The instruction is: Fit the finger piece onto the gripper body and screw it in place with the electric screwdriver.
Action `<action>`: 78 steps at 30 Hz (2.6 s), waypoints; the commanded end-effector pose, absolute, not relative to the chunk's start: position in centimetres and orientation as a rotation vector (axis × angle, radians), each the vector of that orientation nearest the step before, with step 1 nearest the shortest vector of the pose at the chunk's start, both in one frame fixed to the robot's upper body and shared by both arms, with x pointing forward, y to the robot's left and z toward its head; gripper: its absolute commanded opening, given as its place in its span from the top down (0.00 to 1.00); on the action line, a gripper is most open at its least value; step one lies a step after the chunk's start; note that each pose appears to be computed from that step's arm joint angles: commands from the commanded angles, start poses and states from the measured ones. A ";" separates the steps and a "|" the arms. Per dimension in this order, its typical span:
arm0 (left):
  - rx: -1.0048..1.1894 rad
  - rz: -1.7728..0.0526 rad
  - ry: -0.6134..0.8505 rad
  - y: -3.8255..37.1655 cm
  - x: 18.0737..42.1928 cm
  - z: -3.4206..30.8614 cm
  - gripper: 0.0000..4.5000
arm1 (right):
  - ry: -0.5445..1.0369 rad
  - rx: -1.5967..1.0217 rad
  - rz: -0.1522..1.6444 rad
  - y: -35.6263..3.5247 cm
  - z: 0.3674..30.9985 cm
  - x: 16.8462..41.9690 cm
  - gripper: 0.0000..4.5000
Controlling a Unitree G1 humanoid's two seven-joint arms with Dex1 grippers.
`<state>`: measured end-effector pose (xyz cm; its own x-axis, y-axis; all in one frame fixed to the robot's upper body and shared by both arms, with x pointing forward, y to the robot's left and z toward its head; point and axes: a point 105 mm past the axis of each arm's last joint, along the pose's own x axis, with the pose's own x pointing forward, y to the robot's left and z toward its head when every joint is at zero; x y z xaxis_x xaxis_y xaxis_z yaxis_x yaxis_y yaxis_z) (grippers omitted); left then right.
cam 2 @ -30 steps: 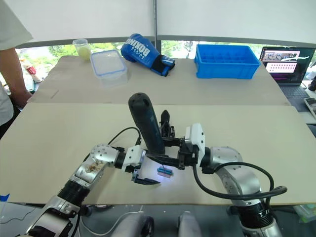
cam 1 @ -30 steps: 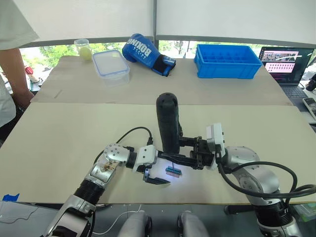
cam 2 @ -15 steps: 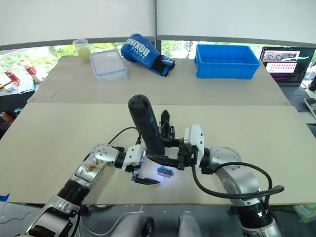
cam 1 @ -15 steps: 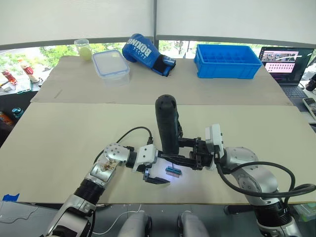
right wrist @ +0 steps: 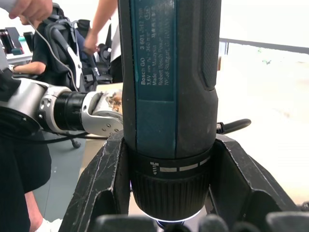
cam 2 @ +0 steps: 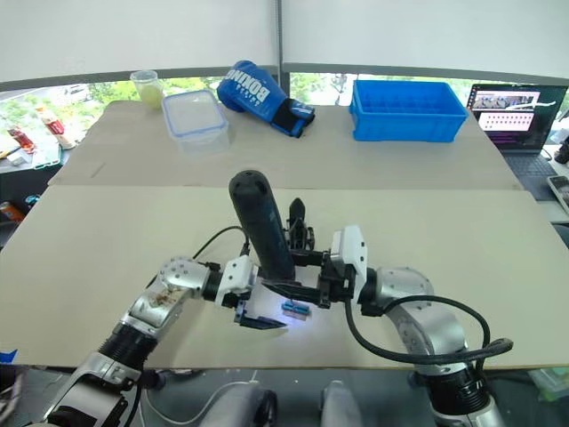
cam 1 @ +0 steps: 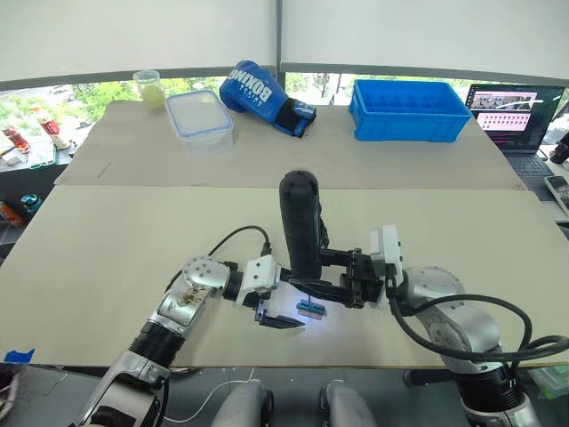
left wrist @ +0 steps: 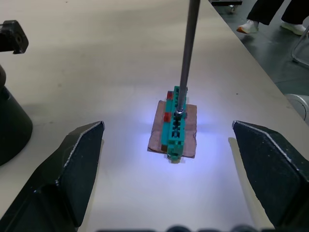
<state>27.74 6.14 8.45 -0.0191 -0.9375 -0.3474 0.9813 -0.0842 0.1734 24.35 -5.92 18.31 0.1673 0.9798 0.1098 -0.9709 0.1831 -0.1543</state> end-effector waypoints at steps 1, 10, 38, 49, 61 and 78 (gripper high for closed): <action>0.397 -1.586 0.081 6.4 27.6 10.0 0.00 | -0.332 -0.059 1.406 -5.9 21.9 23.4 0.57; 0.285 -1.375 0.067 8.2 29.4 11.9 0.00 | -0.369 -0.039 1.408 -5.8 24.7 23.8 0.57; 0.235 -1.127 0.056 3.1 36.5 9.7 0.00 | -0.375 -0.077 1.386 -6.2 26.3 24.9 0.57; 0.308 -1.486 -0.010 2.9 33.8 10.9 0.48 | -0.358 -0.069 1.421 -6.5 26.6 24.2 0.57; 0.479 -1.521 0.030 2.4 36.3 11.1 0.48 | -0.333 -0.043 1.468 -6.3 26.9 23.1 0.57; 0.348 -1.282 0.053 5.0 36.5 9.6 0.00 | -0.335 -0.037 1.445 -6.2 26.5 23.7 0.57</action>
